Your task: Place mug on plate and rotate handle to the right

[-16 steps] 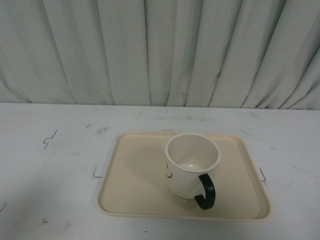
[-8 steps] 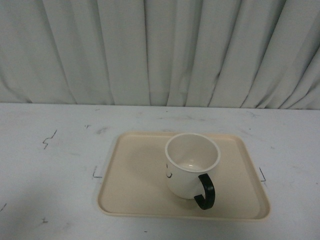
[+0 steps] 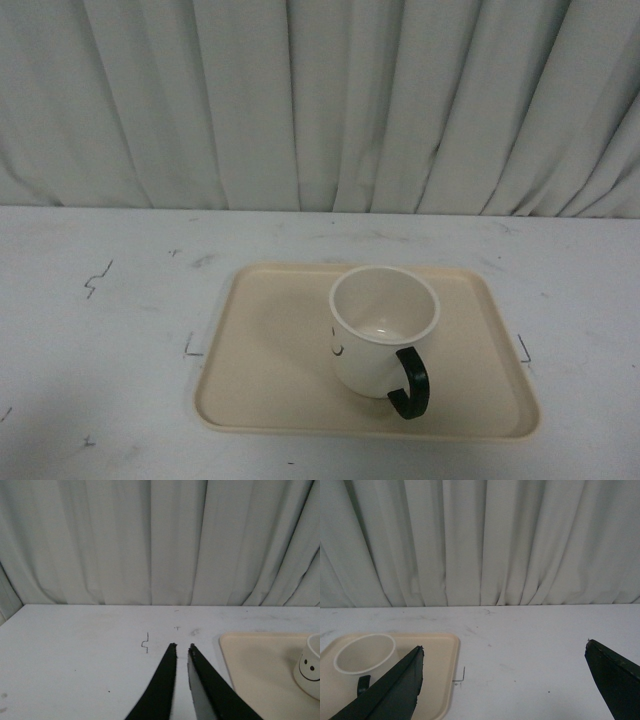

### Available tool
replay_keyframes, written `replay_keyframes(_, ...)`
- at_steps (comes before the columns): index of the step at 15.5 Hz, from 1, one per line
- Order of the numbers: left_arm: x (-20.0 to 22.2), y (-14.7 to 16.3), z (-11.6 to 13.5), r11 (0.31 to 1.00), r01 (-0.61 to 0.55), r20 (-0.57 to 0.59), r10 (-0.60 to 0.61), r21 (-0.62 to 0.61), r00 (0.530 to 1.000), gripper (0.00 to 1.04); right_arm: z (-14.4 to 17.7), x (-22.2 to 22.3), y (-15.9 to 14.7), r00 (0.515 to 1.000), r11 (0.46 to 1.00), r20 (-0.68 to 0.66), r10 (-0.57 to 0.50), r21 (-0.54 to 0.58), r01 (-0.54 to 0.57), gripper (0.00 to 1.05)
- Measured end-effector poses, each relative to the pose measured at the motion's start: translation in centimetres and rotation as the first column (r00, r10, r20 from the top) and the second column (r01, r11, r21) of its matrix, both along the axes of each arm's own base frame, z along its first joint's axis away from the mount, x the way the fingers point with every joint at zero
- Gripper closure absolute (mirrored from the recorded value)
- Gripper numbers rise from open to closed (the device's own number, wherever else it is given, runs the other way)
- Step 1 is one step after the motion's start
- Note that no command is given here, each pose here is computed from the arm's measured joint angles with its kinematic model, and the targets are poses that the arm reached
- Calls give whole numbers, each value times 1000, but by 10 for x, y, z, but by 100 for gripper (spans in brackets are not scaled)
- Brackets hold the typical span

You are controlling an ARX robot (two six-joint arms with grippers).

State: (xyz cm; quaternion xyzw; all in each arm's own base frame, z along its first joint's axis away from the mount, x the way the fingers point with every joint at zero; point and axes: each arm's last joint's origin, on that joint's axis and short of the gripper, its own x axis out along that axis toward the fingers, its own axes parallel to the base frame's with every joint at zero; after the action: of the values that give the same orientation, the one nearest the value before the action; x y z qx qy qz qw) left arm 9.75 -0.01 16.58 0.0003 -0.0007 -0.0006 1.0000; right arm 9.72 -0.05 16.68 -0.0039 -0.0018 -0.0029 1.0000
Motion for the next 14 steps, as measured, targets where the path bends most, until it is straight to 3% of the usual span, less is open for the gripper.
replay_keyframes(2,0,0,0,1000,0,-2,0,0,1000,72,-1,0,0,1000,1000,-17,8,-6,-8,6)
replay_keyframes(3,0,0,0,1000,-2,-3,2,0,1000,59,-2,1,-1,960,990,-256,115,-45,-130,6)
replay_keyframes(4,0,0,0,1000,2,-1,-2,0,1000,49,7,14,2,862,956,-443,247,-35,-292,6)
replay_keyframes(5,0,0,0,1000,0,-2,0,0,1000,38,17,31,9,820,915,-461,340,-38,-401,6)
replay_keyframes(7,0,0,0,1000,-2,-2,2,0,1000,14,45,76,19,775,905,-526,351,-23,-426,6)
replay_keyframes(8,0,0,0,1000,-1,-2,1,1,1000,5,45,99,27,712,911,-615,339,25,-412,6)
replay_keyframes(10,0,0,0,1000,-1,-2,1,0,1000,7,40,146,43,598,925,-733,325,116,-361,6)
replay_keyframes(12,0,0,0,1000,-1,-2,1,0,1000,7,42,200,66,558,941,-763,326,204,-271,6)
replay_keyframes(14,0,0,0,1000,-1,-2,1,0,1000,7,19,234,84,483,953,-822,303,248,-175,6)
